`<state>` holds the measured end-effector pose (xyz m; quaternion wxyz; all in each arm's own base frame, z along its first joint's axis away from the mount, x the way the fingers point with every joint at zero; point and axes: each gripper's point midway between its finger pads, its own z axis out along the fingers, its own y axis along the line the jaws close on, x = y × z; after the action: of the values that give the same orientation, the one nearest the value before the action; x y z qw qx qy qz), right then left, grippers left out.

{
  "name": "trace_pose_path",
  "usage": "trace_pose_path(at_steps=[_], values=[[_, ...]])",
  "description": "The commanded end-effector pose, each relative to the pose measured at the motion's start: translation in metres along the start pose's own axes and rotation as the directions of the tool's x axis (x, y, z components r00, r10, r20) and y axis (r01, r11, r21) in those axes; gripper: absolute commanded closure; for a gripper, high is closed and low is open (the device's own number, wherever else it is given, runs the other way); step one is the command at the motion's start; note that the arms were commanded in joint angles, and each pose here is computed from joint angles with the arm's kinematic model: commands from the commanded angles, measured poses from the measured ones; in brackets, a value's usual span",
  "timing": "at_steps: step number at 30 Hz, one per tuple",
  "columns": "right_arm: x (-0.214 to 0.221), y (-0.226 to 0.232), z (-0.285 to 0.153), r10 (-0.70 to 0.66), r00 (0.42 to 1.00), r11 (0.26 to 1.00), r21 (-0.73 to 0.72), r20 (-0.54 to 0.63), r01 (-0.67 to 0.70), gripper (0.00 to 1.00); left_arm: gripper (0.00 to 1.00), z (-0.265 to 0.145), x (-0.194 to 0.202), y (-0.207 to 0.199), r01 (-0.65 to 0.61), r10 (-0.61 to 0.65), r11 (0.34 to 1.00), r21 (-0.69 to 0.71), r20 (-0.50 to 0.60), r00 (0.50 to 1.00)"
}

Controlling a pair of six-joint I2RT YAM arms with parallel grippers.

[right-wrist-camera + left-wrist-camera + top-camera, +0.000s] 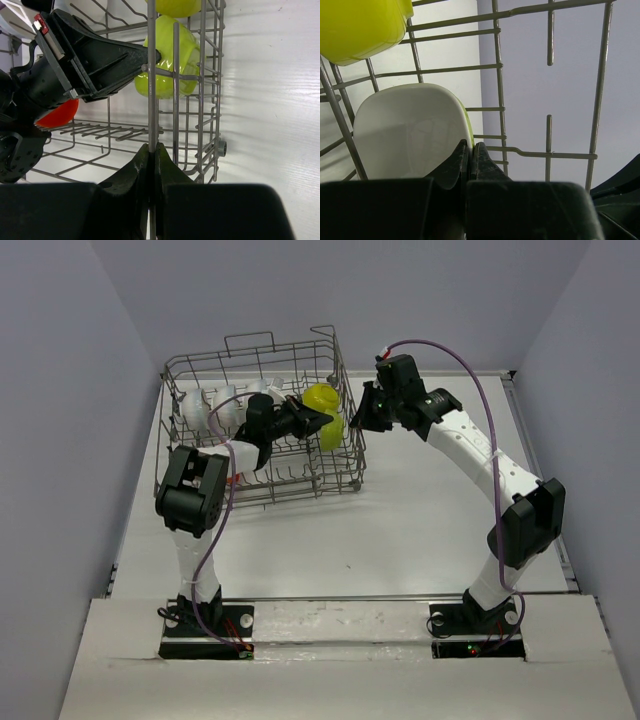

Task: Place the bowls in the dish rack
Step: Place the upside down bowl on the dish rack.

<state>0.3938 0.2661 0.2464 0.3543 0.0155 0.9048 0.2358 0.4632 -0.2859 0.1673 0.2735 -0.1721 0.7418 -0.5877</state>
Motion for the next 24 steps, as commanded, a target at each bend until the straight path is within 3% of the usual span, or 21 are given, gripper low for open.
trace_pose_path(at_steps=[1, 10, 24], values=[[0.005, -0.002, -0.011, -0.033, 0.999, 0.999, 0.013, -0.003, 0.033, 0.99, 1.0, -0.016, -0.029, 0.024, -0.037, 0.048, 0.993, -0.111, 0.098, 0.994], [0.006, -0.003, -0.008, -0.035, 0.999, 0.999, 0.016, -0.008, 0.035, 0.99, 1.0, -0.027, -0.038, 0.032, -0.056, 0.076, 0.987, -0.153, 0.127, 0.989], [0.01, -0.007, -0.003, -0.033, 0.999, 0.999, 0.027, -0.018, 0.033, 0.99, 1.0, -0.036, -0.055, 0.051, -0.135, 0.194, 0.932, -0.335, 0.148, 0.97]])
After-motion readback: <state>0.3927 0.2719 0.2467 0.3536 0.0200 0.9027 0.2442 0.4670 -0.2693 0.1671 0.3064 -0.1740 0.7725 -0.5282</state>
